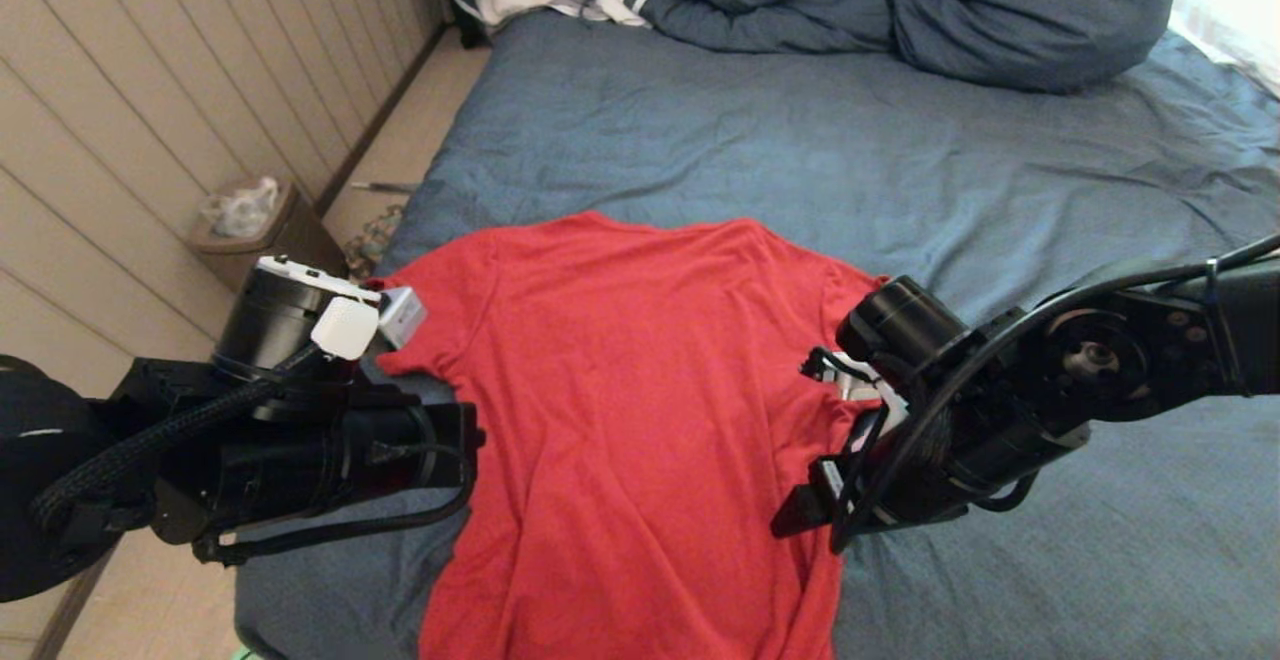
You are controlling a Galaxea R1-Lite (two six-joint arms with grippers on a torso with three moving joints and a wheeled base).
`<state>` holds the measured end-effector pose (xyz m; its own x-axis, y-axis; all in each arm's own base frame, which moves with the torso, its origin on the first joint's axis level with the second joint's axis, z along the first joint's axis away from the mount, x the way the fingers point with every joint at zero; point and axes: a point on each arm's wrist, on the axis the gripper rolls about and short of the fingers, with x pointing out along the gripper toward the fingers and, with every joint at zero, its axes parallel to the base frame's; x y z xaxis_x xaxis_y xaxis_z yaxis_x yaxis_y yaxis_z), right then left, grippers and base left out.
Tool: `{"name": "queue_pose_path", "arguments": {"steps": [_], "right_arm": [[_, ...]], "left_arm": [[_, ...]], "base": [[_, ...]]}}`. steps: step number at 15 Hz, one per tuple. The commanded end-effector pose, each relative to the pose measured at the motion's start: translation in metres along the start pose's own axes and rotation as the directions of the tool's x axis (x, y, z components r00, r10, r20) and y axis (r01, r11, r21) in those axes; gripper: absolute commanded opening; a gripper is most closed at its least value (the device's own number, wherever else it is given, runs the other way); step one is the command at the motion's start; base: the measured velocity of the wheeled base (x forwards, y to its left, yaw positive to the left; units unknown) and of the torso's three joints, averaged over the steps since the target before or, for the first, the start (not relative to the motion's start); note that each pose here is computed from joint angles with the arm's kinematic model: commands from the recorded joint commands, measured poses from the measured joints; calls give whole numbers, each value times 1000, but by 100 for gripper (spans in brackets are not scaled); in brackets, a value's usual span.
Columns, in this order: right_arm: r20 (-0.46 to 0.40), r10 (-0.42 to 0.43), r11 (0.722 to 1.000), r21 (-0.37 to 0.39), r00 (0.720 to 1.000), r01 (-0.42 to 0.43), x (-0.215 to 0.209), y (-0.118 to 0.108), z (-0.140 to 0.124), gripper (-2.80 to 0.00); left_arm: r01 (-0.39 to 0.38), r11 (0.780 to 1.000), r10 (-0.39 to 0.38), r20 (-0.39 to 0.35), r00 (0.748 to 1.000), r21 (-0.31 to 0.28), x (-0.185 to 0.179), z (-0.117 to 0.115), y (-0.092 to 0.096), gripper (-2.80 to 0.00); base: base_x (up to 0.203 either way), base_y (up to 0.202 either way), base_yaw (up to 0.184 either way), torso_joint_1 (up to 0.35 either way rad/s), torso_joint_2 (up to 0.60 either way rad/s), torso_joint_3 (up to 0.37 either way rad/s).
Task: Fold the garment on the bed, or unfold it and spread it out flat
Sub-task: Unford the red T-shirt
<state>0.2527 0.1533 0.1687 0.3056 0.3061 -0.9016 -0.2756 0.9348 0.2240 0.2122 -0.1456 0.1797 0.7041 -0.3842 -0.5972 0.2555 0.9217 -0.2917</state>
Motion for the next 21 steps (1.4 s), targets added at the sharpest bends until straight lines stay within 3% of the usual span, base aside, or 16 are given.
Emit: {"name": "queue_pose_path", "arguments": {"steps": [1, 6, 10, 15, 21], "right_arm": [[-18, -6, 1000, 3, 1000, 6, 9, 0, 2, -280], [-19, -15, 1000, -1, 1000, 15, 9, 1, 1, -280], [53, -47, 999, 4, 997, 47, -14, -4, -2, -280], [177, -110, 994, 42, 978, 104, -54, -38, -3, -280], [210, -186, 981, 91, 960, 171, -65, -75, 5, -280]], "left_arm": [[-3, 1000, 3, -2, 1000, -6, 1, 0, 0, -280], [-5, 1000, 5, -4, 1000, -6, 2, 0, 0, -280], [-2, 1000, 2, 1, 1000, -10, 3, -2, 1, -280], [-4, 1000, 5, 25, 1000, -20, 3, 2, 4, -280], [-20, 999, 21, 31, 999, -33, 3, 4, 9, -280]], "base": [[0, 0, 0, 0, 0, 0], [0, 0, 0, 0, 0, 0], [0, 0, 0, 0, 0, 0], [0, 0, 0, 0, 0, 0], [0, 0, 0, 0, 0, 0]]}}
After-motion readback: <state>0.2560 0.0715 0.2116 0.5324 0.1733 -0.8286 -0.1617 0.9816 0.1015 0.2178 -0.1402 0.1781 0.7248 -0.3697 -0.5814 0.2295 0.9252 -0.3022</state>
